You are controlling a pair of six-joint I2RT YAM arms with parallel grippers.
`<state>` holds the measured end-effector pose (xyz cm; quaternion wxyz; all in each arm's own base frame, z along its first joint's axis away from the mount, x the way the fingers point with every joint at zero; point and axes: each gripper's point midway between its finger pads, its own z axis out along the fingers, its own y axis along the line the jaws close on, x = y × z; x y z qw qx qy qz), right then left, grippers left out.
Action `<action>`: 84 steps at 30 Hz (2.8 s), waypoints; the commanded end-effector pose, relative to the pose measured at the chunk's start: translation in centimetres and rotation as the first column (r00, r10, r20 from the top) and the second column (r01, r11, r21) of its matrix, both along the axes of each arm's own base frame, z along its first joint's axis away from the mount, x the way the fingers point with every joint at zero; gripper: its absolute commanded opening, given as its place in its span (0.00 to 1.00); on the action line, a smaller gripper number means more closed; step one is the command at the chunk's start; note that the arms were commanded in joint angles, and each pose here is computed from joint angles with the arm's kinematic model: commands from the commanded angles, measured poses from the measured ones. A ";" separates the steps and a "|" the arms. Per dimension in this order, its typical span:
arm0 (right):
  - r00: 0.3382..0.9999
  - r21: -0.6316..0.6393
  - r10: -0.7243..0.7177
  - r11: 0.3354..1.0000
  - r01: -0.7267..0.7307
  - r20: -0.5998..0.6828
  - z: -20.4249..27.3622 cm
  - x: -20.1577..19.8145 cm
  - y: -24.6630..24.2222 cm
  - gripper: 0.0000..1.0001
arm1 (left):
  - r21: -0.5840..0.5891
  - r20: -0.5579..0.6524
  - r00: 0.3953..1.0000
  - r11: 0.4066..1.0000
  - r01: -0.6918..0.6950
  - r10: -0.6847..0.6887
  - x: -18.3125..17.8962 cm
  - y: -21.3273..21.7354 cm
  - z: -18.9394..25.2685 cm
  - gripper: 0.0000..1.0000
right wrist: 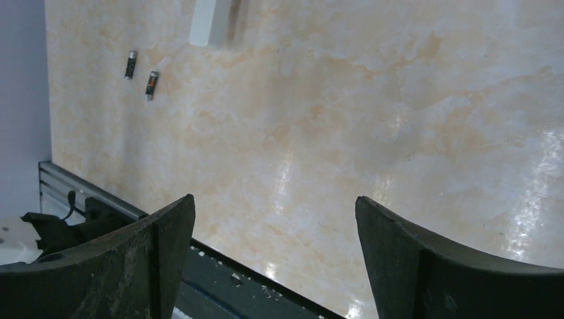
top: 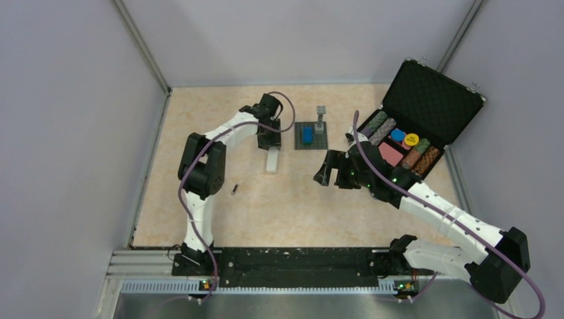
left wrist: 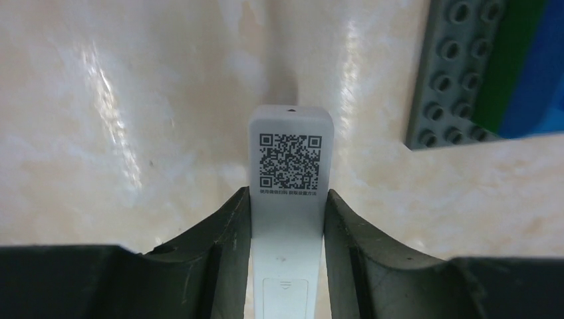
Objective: Load the batteries into the remote control
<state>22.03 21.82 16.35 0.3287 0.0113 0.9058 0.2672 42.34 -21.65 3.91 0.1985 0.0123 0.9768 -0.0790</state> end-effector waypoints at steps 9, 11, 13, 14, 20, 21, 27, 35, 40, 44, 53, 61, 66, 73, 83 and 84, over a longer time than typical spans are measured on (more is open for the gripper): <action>0.986 0.229 0.106 0.964 -0.133 0.127 6.2 1.7 6.1 0.85 | -0.624 -0.023 0.968 0.753 -0.210 0.251 -6.3 -5.3 18.2 0.00; 0.978 0.189 0.136 0.968 -0.164 0.156 7.3 1.4 7.3 0.85 | -0.686 -0.067 0.967 0.692 -0.223 0.246 -7.9 -5.9 19.2 0.00; 0.969 0.167 0.165 0.966 -0.195 0.181 8.3 0.7 8.7 0.85 | -0.733 -0.107 0.965 0.637 -0.239 0.239 -9.2 -6.4 19.5 0.00; 0.966 0.177 0.177 0.961 -0.211 0.191 9.0 0.3 9.4 0.85 | -0.744 -0.116 0.963 0.620 -0.248 0.245 -9.8 -6.5 19.9 0.00; 0.968 0.224 0.140 0.957 -0.186 0.209 10.4 0.0 10.8 0.84 | -0.791 -0.140 0.942 0.538 -0.291 0.304 -11.7 -6.0 22.2 0.00; 0.972 0.225 0.126 0.960 -0.170 0.199 10.3 0.1 10.7 0.83 | -0.795 -0.141 0.937 0.528 -0.299 0.319 -11.9 -5.9 22.5 0.00; 0.994 0.184 0.023 0.982 -0.043 0.109 8.5 1.2 10.1 0.67 | -0.782 -0.148 0.911 0.518 -0.346 0.386 -12.4 -5.2 22.8 0.00; 0.993 0.210 -0.006 0.978 -0.018 0.114 8.6 1.8 10.5 0.48 | -0.768 -0.182 0.906 0.520 -0.374 0.383 -13.1 -6.0 21.8 0.00; 0.993 0.244 0.002 0.969 -0.031 0.118 8.8 1.5 10.7 0.24 | -0.769 -0.189 0.906 0.516 -0.376 0.380 -13.1 -6.3 21.7 0.00; 0.992 0.279 0.030 0.958 -0.064 0.125 9.7 0.9 11.0 0.07 | -0.796 -0.145 0.923 0.512 -0.322 0.356 -13.3 -6.5 22.5 0.12; 0.975 0.392 0.179 0.894 -0.218 0.134 14.1 -2.1 11.7 0.01 | -0.761 0.234 0.937 0.649 0.011 0.258 -15.1 -4.0 25.3 0.70; 0.917 0.550 0.353 0.736 -0.394 0.184 18.9 -4.7 12.0 0.02 | -0.673 0.539 0.838 0.642 0.368 0.084 -18.7 -2.7 30.8 0.76; 0.885 0.643 0.403 0.619 -0.452 0.234 23.6 -6.2 12.4 0.02 | -0.650 0.547 0.833 0.669 0.360 0.084 -19.0 -1.9 32.3 0.76; 0.878 0.680 0.367 0.562 -0.472 0.306 27.4 -6.4 11.9 0.02 | -0.709 0.558 0.816 0.597 0.376 0.148 -20.4 -1.4 36.7 0.76; 0.858 0.700 0.373 0.504 -0.506 0.352 28.3 -6.9 12.1 0.02 | -0.763 0.487 0.838 0.587 0.269 0.248 -20.1 -0.3 37.3 0.75; 0.849 0.703 0.393 0.488 -0.518 0.353 28.2 -7.3 12.1 0.02 | -0.782 0.468 0.846 0.566 0.260 0.258 -20.2 -0.5 37.6 0.75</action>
